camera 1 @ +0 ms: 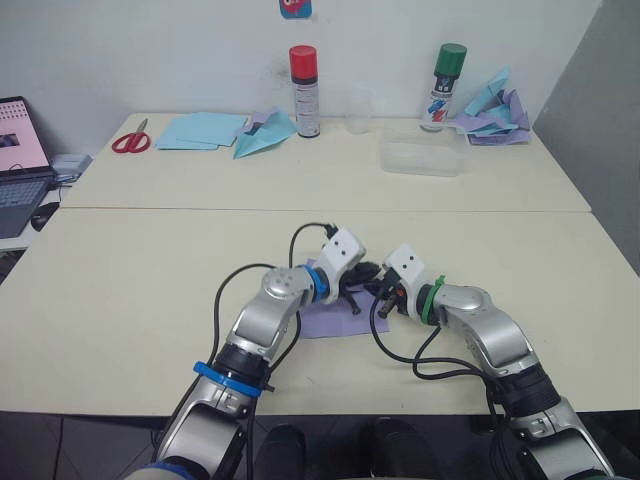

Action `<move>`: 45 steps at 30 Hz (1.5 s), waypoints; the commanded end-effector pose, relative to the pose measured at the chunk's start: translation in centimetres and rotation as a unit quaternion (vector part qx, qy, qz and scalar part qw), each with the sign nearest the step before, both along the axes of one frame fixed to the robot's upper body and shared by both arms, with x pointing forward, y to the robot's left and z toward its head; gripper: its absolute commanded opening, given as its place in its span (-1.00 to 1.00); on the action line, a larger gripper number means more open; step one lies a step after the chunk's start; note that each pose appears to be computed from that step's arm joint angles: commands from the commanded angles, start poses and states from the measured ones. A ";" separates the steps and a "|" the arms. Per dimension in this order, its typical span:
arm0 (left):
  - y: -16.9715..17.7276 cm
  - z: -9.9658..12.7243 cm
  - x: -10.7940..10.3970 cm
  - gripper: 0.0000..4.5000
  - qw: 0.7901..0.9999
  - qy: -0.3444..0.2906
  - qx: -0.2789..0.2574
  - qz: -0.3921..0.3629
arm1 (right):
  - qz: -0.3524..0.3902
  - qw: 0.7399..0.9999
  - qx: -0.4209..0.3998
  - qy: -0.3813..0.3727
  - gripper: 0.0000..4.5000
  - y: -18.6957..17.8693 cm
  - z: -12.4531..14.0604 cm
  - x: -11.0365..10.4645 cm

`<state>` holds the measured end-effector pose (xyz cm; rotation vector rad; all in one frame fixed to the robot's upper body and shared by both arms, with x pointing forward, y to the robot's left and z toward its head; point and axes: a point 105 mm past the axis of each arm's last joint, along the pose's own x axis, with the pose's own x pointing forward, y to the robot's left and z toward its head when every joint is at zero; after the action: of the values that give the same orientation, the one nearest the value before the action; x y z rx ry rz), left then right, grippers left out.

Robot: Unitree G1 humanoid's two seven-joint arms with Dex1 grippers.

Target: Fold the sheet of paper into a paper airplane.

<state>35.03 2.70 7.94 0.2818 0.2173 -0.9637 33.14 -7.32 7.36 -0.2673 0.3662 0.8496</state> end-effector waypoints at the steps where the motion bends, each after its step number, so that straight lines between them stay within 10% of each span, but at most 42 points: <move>1: 0.3 0.2 0.8 -1.00 1.000 -0.020 0.014 0.017 | -0.017 0.999 -0.017 0.040 -0.99 -0.8 -2.0 -0.6; 18: 9.0 -2.2 3.2 -1.00 0.988 -0.028 0.078 0.130 | -0.011 0.999 -0.014 0.041 -0.99 0.1 -2.1 -0.5; 26: 8.9 5.1 5.7 -1.00 0.971 -0.071 -0.130 0.188 | -0.001 0.999 -0.011 0.040 -0.99 0.7 -2.1 -0.5; 31: 5.7 9.0 3.9 -1.00 0.976 -0.103 -0.170 0.084 | 0.003 0.999 -0.008 0.038 -0.99 1.0 -1.9 -0.5; 45: 4.2 -1.3 0.4 -1.00 0.998 0.002 0.052 0.020 | 0.027 1.000 0.009 -0.010 -0.99 1.7 0.4 0.6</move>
<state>35.07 6.10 7.12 0.3549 0.2469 -0.9440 33.64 -6.15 7.49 -0.2631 0.3517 0.8792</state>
